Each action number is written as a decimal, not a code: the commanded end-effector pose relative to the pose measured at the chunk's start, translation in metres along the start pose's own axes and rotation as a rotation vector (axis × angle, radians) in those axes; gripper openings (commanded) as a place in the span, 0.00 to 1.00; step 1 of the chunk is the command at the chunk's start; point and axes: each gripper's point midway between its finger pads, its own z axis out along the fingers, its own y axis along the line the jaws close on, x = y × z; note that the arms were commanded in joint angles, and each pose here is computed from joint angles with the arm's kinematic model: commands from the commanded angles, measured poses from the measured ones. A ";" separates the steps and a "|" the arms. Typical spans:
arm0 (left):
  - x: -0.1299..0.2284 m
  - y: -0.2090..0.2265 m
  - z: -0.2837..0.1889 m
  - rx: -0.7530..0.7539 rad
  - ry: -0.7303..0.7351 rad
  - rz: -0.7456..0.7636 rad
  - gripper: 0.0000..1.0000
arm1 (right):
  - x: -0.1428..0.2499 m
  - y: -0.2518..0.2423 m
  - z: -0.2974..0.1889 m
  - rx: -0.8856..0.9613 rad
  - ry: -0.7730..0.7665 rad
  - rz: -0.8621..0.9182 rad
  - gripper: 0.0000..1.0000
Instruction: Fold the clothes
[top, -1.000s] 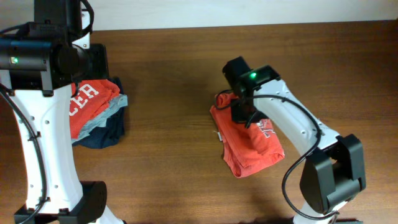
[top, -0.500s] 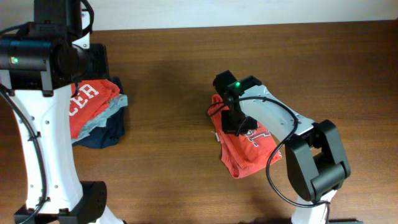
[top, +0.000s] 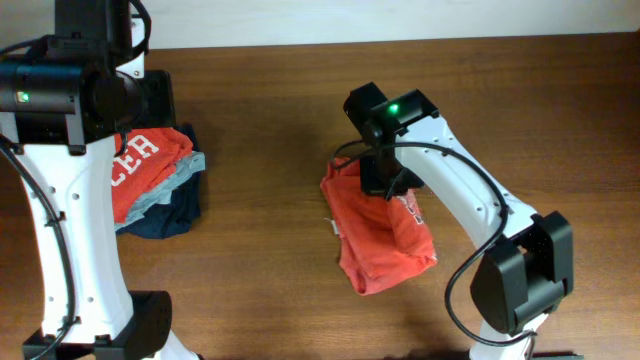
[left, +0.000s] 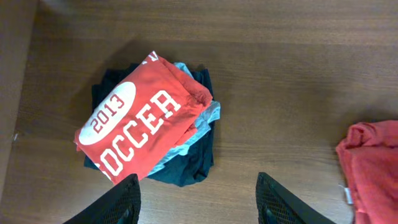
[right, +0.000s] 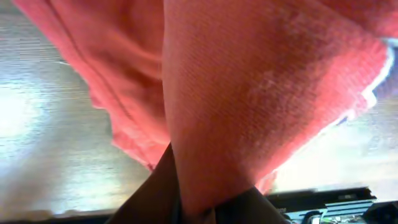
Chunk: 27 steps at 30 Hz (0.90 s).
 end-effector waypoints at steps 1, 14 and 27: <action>0.001 0.004 -0.010 -0.001 -0.022 -0.019 0.59 | 0.006 0.017 -0.012 -0.028 -0.022 -0.047 0.04; 0.001 0.004 -0.010 -0.001 -0.022 -0.019 0.60 | 0.026 0.086 0.017 -0.039 -0.032 -0.168 0.10; 0.001 0.004 -0.010 -0.001 -0.022 -0.019 0.60 | 0.049 0.121 0.057 -0.015 0.047 -0.260 0.27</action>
